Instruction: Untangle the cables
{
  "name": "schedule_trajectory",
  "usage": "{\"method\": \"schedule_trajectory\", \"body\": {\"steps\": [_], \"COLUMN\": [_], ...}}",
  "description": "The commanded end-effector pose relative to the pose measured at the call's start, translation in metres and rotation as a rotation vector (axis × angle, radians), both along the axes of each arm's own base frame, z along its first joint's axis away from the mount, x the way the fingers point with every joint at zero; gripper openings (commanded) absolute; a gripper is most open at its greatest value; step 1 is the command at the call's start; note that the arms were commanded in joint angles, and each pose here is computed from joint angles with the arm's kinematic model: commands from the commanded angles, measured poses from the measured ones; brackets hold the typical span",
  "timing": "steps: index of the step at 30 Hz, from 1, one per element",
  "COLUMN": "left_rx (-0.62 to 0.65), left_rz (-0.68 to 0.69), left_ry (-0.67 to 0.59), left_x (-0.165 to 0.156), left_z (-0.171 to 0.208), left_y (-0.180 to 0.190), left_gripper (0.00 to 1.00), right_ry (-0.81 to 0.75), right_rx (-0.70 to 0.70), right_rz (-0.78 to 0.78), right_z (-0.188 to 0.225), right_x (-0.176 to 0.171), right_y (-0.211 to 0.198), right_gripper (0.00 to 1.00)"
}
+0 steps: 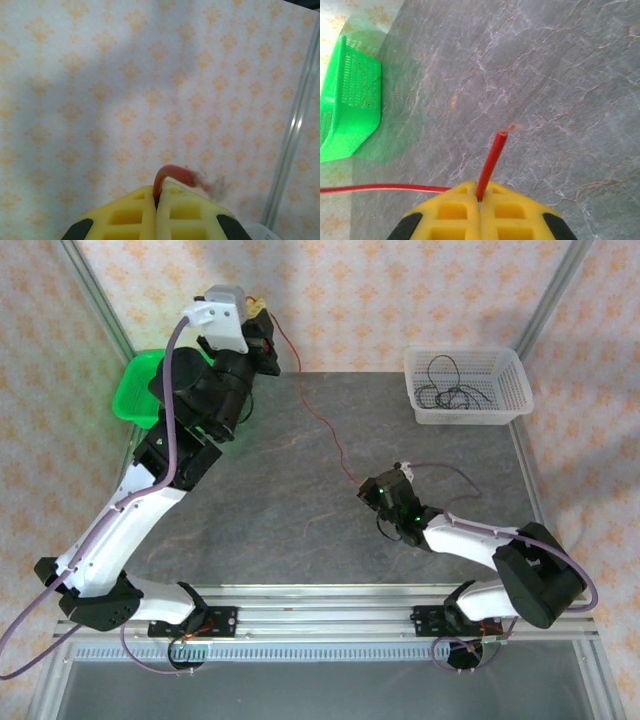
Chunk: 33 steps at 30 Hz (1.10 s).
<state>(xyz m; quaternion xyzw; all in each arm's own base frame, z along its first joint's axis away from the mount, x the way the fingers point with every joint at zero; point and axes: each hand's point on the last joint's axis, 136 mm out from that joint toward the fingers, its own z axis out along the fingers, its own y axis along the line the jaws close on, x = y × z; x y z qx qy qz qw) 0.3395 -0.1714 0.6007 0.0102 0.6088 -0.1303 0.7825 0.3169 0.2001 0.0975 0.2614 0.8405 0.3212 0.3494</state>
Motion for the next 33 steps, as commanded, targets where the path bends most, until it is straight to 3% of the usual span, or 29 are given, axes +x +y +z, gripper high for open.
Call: {"method": "schedule_trajectory", "body": {"steps": [1,7,12,21,24,33], "left_rx": [0.035,0.056,0.08,0.062,0.037,0.017], "left_rz": [0.1,0.143,0.18,0.265,0.299,0.482], "left_ry": [-0.021,-0.032,-0.054,-0.169,-0.2,-0.292], "left_x": [-0.005,-0.004,0.004,0.019,0.031,0.063], "left_z": [0.019,0.031,0.03,0.039,0.045,0.051], "left_y": [0.019,0.024,0.022,0.038,0.052,0.092], "left_gripper": [0.0,0.0,0.0,0.0,0.0,0.0], "right_ry": [0.02,0.006,-0.043,-0.088,-0.091,-0.125], "right_rx": [-0.048,-0.043,-0.052,-0.053,-0.041,-0.037], "right_rz": [-0.079,-0.056,-0.038,-0.033,-0.013,0.041], "right_z": [-0.007,-0.002,0.016,0.034,0.034,0.036], "right_x": [-0.001,-0.002,-0.002,-0.013,-0.015,-0.026], "right_y": [-0.02,-0.017,-0.018,-0.028,-0.026,-0.025], "right_gripper": [0.0,0.04,0.42,0.72,0.79,0.8]}}
